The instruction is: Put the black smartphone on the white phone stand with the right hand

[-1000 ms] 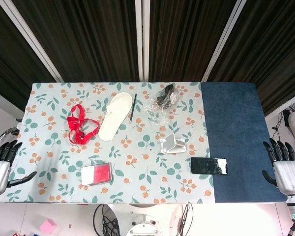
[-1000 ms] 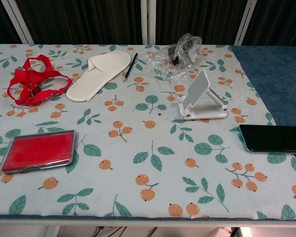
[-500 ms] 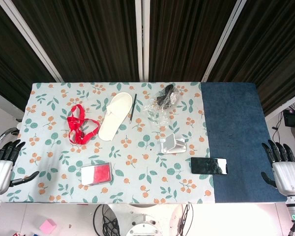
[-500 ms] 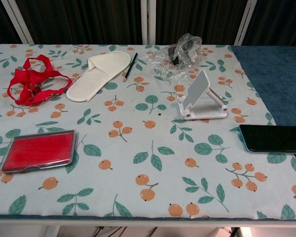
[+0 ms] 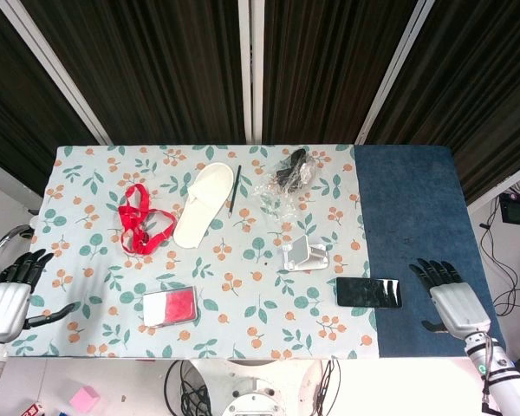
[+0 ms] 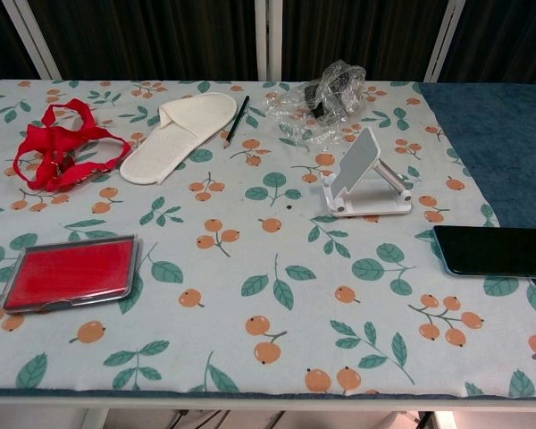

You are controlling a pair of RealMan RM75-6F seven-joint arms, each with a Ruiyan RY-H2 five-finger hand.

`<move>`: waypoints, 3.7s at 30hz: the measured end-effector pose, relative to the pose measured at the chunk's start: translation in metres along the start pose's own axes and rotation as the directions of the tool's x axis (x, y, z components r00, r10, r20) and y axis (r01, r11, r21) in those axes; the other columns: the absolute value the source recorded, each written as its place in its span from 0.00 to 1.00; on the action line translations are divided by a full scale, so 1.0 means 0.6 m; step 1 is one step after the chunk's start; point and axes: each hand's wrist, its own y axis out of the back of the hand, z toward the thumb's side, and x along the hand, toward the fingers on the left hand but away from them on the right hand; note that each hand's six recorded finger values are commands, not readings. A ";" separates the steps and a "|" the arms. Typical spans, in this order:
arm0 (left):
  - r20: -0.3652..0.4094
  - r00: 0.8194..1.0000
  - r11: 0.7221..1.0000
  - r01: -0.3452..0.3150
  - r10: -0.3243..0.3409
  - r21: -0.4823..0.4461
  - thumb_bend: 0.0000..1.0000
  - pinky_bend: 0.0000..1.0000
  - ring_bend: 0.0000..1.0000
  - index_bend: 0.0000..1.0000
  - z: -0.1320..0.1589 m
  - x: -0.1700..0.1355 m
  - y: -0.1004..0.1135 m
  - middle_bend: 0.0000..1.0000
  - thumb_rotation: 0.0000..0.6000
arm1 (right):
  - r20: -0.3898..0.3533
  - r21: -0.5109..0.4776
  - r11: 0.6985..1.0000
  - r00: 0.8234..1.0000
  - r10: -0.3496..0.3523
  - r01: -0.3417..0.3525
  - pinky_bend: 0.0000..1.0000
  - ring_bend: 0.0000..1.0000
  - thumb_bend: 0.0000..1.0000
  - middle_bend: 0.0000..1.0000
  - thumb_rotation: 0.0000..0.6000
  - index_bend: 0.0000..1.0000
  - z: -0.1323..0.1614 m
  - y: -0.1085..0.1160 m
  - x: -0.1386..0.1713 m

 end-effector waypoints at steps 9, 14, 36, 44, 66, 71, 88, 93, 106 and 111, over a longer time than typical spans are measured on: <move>-0.005 1.000 1.000 0.008 -0.008 -0.006 0.00 0.22 0.07 0.09 -0.007 -0.002 -0.001 0.07 0.17 | 0.036 0.017 0.995 0.994 0.100 -0.101 0.00 0.00 0.03 0.00 1.00 0.00 0.055 -0.013 -0.054; -0.001 1.000 0.999 0.019 -0.019 -0.032 0.00 0.22 0.07 0.09 -0.009 -0.005 -0.003 0.07 0.17 | 0.042 -0.046 0.990 0.990 0.132 -0.130 0.00 0.00 0.03 0.00 1.00 0.00 0.092 -0.029 -0.076; -0.003 0.997 0.997 0.071 -0.071 -0.039 0.00 0.22 0.07 0.09 -0.016 -0.016 -0.014 0.07 0.17 | 0.038 -0.082 0.985 0.987 0.154 -0.151 0.00 0.00 0.16 0.00 1.00 0.18 0.136 -0.052 -0.109; -0.011 0.997 0.996 0.077 -0.077 -0.044 0.00 0.22 0.07 0.09 -0.019 -0.018 -0.017 0.07 0.17 | 0.044 -0.074 0.985 0.986 0.159 -0.155 0.00 0.00 0.18 0.00 1.00 0.25 0.140 -0.053 -0.111; -0.010 0.995 0.994 0.095 -0.096 -0.046 0.00 0.22 0.07 0.09 -0.015 -0.016 -0.024 0.07 0.18 | 0.044 -0.093 0.990 0.993 0.108 -0.103 0.00 0.00 0.21 0.00 1.00 0.73 0.132 -0.049 -0.106; -0.014 0.995 0.994 0.099 -0.099 -0.046 0.00 0.22 0.07 0.09 -0.017 -0.016 -0.026 0.07 0.17 | 0.031 -0.104 0.991 0.995 0.093 -0.090 0.00 0.00 0.24 0.09 1.00 0.79 0.135 -0.044 -0.105; -0.022 0.994 0.993 0.109 -0.110 -0.051 0.00 0.22 0.07 0.09 -0.020 -0.019 -0.033 0.07 0.18 | 0.032 -0.020 0.999 0.998 0.048 -0.048 0.41 0.34 0.34 0.38 1.00 0.84 0.128 -0.029 -0.100; -0.025 0.994 0.993 0.108 -0.109 -0.050 0.00 0.22 0.07 0.09 -0.021 -0.019 -0.032 0.07 0.17 | 0.021 -0.007 1.000 1.000 -0.005 0.005 0.39 0.35 0.34 0.39 1.00 0.83 0.129 -0.002 -0.097; -0.021 0.996 0.994 0.088 -0.089 -0.066 0.00 0.22 0.07 0.09 -0.019 -0.020 -0.028 0.07 0.17 | -0.079 0.230 0.949 0.976 -0.204 0.217 0.38 0.35 0.34 0.43 1.00 0.76 0.171 0.184 -0.075; -0.025 0.996 0.994 0.088 -0.090 -0.071 0.00 0.22 0.07 0.09 -0.022 -0.022 -0.027 0.07 0.17 | -0.109 0.380 0.887 0.965 -0.239 0.262 0.39 0.38 0.34 0.48 1.00 0.76 0.212 0.254 -0.095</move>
